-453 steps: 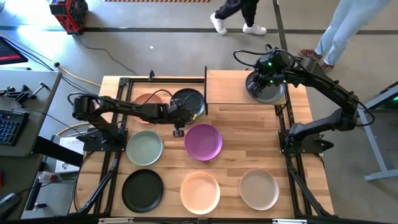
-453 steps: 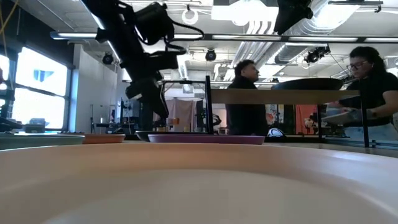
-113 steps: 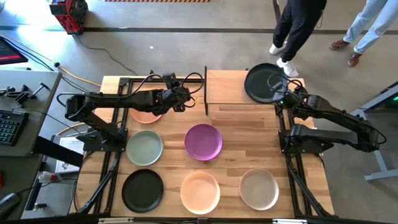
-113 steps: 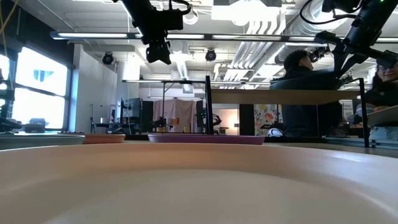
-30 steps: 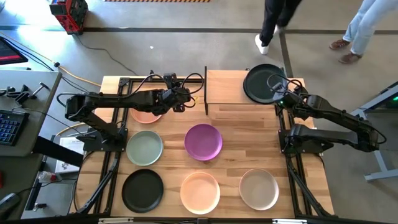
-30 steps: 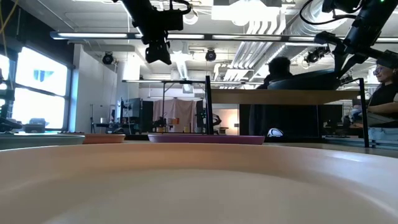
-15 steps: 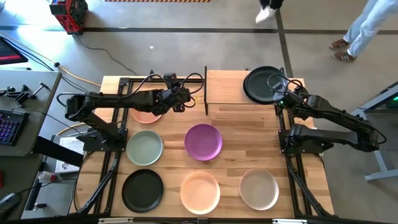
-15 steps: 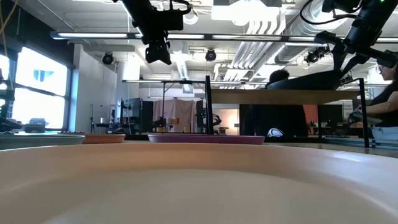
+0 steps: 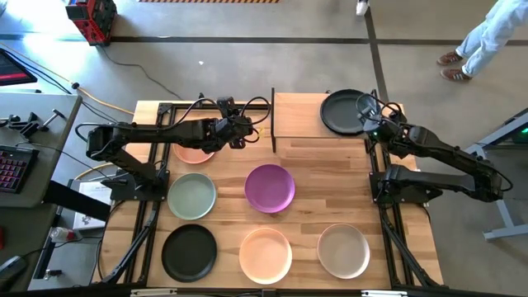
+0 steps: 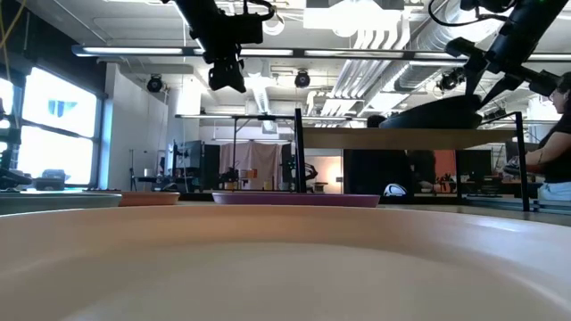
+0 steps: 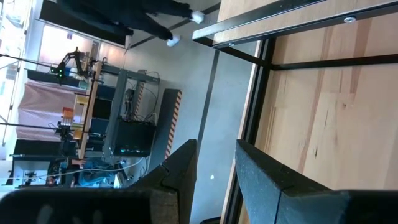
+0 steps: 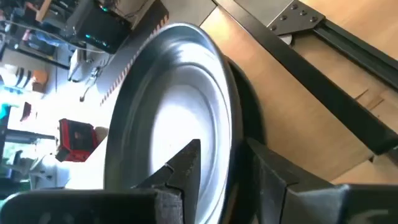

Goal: Place and stack plates onto a shelf
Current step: Stack the top black plate on top of the black plate on the shelf, then stack the purple plate on top of the black plate on the shelf

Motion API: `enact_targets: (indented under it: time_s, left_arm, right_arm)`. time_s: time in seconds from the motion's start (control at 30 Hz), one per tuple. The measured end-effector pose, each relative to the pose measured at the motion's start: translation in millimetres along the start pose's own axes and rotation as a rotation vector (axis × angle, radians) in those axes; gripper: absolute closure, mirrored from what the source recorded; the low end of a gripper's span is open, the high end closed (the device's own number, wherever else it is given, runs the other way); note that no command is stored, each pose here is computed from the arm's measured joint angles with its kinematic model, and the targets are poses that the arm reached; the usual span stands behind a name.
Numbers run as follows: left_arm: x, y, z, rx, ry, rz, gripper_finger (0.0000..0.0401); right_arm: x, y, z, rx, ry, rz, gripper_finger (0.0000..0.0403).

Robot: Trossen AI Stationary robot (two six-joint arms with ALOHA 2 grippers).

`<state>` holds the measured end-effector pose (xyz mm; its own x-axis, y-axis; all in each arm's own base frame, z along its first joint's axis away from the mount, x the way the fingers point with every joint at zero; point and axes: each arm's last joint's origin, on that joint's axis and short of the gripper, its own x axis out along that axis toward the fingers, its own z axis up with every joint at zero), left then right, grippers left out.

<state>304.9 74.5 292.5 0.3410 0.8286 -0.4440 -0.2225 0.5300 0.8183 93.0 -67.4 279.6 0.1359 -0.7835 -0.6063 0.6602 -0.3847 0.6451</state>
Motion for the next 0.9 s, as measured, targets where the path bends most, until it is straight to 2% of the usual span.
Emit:
enact_targets:
  time_s: [0.53,0.7,0.9]
  left_arm:
    - [0,0,0,0.0,0.0,0.0,0.03]
    - [0,0,0,0.0,0.0,0.0,0.03]
    - [0,0,0,0.0,0.0,0.0,0.03]
  right_arm:
    - [-4,-9,1,-0.025,0.066,-0.045,0.03]
    - [-8,-11,4,-0.047,0.081,-0.018,0.03]
    - [-12,-10,4,-0.14,0.204,0.052,0.03]
